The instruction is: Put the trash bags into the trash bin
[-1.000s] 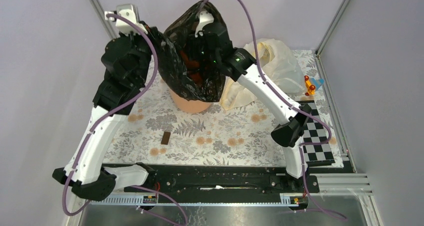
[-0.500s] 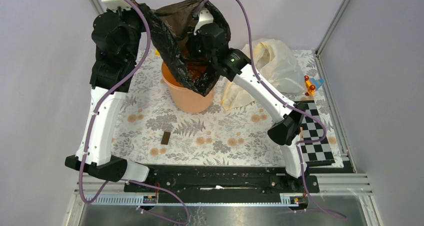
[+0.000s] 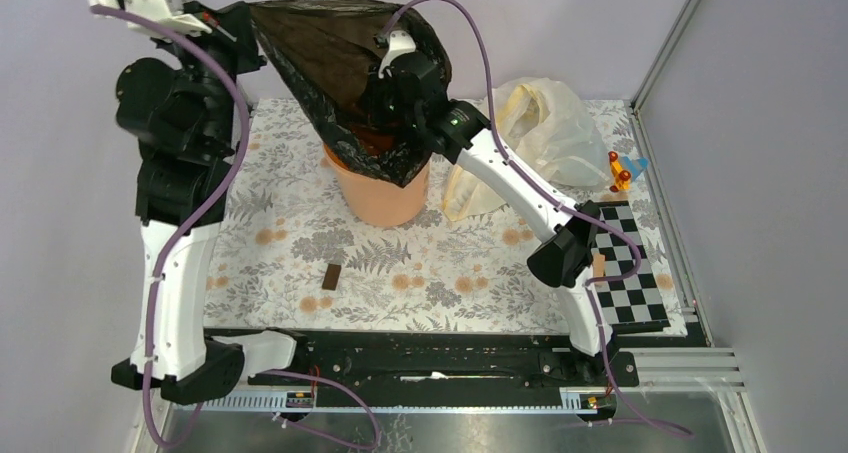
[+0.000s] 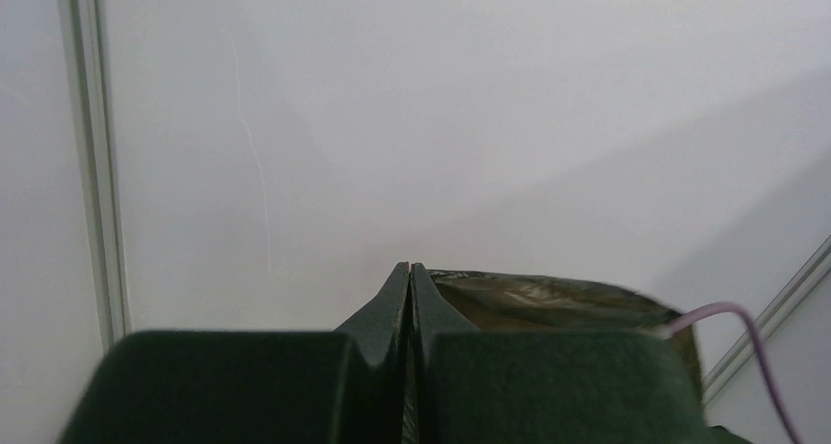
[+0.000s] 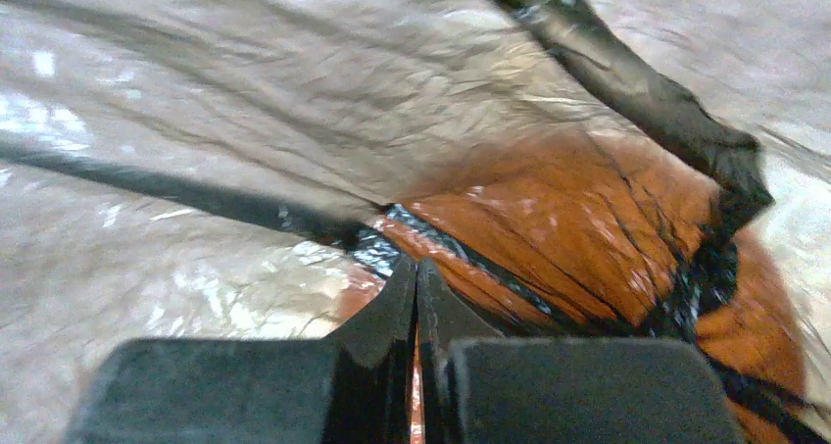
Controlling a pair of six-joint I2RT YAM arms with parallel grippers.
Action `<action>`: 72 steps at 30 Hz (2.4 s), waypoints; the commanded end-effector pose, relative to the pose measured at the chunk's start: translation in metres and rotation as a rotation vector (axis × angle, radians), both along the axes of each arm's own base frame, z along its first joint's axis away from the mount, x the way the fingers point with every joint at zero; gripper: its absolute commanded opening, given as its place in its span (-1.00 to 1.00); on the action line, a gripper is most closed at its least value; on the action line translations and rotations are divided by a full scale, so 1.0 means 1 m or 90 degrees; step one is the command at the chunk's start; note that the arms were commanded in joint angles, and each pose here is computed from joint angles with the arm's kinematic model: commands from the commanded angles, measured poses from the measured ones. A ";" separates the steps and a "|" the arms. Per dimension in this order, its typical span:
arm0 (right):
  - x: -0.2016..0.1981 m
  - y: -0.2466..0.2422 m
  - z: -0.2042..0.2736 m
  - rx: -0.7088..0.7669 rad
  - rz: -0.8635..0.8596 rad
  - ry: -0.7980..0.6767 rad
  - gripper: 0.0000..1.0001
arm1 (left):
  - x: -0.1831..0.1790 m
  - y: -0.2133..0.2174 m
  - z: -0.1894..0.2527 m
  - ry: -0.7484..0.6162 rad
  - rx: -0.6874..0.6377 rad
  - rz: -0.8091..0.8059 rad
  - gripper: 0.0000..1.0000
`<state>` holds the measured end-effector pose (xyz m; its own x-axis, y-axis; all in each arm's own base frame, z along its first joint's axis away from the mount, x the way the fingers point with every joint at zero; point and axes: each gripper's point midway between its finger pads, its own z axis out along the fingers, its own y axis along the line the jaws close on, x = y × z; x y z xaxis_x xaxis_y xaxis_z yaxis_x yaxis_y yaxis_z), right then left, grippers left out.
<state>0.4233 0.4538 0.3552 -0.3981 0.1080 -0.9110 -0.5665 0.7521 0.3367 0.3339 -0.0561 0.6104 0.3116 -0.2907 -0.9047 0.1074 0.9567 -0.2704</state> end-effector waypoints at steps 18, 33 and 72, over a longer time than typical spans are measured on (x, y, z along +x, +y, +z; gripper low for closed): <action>-0.016 -0.013 0.020 0.029 0.004 -0.002 0.25 | 0.039 -0.029 -0.056 0.054 -0.017 -0.068 -1.00; -0.020 -0.097 0.055 -0.017 -0.136 -0.022 0.45 | 0.021 -0.032 -0.043 0.025 -0.015 -0.098 -1.00; 0.000 -0.091 -0.062 0.008 -0.051 0.213 -1.00 | 0.001 -0.044 -0.109 0.167 -0.016 -0.151 0.53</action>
<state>0.4228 0.3620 0.2559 -0.7126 0.1270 -0.6900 -0.3295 0.8076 0.4890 0.3353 -0.1004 0.5106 0.0190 -0.3477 -0.9374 0.2598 0.9071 -0.3312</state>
